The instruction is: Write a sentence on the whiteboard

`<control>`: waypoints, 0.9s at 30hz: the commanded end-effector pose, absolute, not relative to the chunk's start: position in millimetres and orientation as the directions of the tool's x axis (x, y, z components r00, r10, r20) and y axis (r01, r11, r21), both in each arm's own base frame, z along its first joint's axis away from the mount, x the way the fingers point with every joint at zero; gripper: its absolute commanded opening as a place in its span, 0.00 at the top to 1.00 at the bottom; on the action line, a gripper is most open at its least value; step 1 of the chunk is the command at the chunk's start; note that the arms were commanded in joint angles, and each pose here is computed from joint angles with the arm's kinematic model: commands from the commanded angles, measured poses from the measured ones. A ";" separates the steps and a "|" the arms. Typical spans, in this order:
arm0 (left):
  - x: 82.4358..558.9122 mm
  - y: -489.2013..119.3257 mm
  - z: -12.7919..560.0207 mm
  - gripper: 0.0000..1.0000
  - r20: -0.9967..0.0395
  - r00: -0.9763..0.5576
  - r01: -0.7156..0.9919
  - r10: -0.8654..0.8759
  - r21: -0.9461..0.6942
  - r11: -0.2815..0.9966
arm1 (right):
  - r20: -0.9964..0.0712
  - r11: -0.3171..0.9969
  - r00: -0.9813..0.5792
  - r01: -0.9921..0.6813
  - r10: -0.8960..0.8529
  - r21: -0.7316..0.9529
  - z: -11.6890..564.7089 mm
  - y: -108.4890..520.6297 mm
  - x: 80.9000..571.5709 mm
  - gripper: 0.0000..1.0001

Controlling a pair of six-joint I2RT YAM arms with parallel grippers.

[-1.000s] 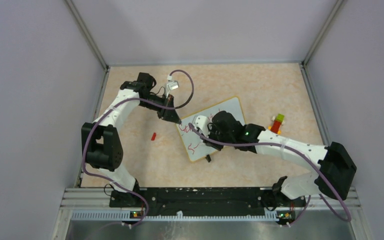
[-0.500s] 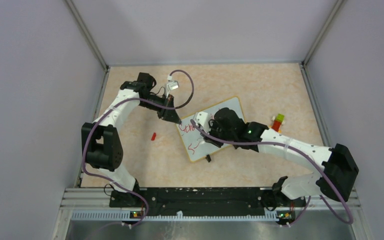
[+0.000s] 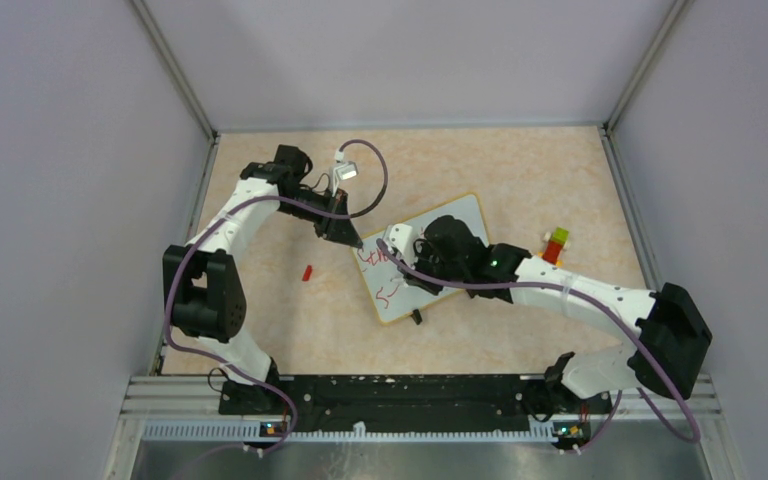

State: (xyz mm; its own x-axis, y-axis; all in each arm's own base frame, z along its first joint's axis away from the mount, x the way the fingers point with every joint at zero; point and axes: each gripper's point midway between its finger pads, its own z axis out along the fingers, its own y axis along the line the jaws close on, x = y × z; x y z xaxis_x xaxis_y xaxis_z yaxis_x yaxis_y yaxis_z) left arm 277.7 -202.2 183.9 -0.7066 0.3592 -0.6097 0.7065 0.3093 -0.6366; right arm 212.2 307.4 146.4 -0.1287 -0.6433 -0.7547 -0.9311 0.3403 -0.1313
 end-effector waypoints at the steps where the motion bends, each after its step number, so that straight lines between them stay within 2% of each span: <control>1: 280.9 -204.6 188.5 1.00 -0.633 -0.686 0.726 0.359 -0.623 0.291 | -0.748 0.338 -0.131 -0.932 -0.651 -0.131 142.6 307.9 210.0 1.00; 14: 281.9 -204.8 187.9 1.00 -0.630 -0.689 0.724 0.359 -0.625 0.293 | -0.699 0.294 -0.134 -0.949 -0.702 -0.113 116.4 298.7 191.1 1.00; 27: 281.4 -204.7 188.5 1.00 -0.630 -0.689 0.724 0.358 -0.625 0.293 | -0.743 0.335 -0.096 -0.925 -0.663 -0.179 162.8 294.2 204.6 1.00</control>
State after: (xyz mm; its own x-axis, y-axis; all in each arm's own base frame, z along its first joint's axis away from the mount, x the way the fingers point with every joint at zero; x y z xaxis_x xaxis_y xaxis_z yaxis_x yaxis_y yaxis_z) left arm 277.7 -202.3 184.2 -0.7069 0.3586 -0.6097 0.7062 0.3085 -0.6373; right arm 190.9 288.1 116.8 -0.1494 -0.7227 -0.6748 -0.9437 0.3080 -0.1210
